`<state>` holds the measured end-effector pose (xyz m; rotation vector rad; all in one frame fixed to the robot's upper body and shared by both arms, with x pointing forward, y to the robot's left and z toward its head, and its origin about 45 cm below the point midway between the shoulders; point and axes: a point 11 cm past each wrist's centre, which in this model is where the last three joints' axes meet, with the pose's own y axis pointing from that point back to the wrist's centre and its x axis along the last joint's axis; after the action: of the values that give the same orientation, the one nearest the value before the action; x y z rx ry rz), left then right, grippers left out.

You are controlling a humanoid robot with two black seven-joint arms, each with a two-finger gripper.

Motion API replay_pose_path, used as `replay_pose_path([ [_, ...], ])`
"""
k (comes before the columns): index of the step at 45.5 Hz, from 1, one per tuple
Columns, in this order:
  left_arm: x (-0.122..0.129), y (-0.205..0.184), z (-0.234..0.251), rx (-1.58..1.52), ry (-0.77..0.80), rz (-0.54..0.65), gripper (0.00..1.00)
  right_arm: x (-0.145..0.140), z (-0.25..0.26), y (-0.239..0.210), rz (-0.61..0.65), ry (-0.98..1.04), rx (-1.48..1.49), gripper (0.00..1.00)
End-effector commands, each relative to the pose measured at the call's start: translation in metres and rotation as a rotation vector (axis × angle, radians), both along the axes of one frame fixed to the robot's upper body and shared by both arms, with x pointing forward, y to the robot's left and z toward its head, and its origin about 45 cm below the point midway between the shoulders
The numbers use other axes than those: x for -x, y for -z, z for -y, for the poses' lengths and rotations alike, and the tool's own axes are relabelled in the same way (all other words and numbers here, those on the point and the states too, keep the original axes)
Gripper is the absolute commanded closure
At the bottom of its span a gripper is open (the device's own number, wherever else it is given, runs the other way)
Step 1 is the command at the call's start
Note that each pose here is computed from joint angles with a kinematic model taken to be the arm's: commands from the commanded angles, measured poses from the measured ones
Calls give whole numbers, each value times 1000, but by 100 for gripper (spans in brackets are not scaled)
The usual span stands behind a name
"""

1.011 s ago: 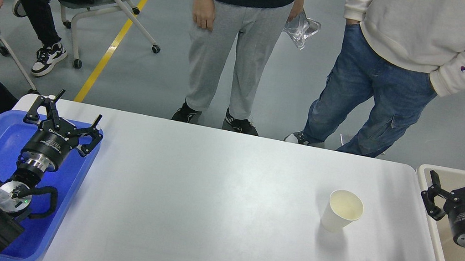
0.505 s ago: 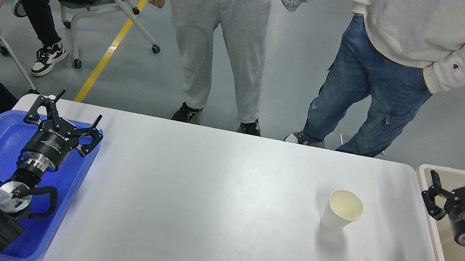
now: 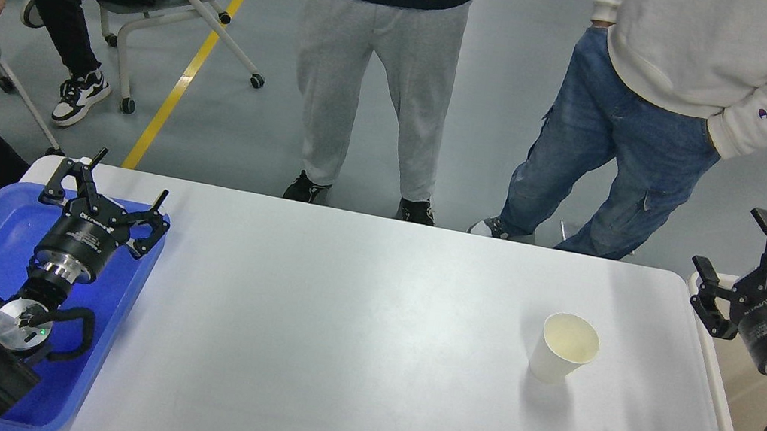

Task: Tidy desktop
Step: 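Reach the right gripper toward the white paper cup and close on it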

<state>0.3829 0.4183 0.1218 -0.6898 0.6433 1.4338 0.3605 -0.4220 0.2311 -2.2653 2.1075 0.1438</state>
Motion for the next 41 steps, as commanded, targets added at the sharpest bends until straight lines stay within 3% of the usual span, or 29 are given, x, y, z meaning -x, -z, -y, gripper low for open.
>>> replay_pose_path([
  [1, 0, 0, 0, 0, 2, 0, 0, 5, -2, -29, -51, -128, 208, 0],
  [11, 0, 0, 0, 0, 2, 0, 0, 10, -15, -40, -52, -304, 595, 0],
  [26, -1, -1, 2, 0, 5, 2, 0, -1, -66, -12, -145, -593, 941, 1],
  [36, -1, -1, 1, 0, 4, 1, 0, -12, -73, 13, -264, -757, 1213, 1],
  [41, -1, -1, 2, 0, 5, 2, 0, -5, -85, 30, -295, -840, 1245, 1],
])
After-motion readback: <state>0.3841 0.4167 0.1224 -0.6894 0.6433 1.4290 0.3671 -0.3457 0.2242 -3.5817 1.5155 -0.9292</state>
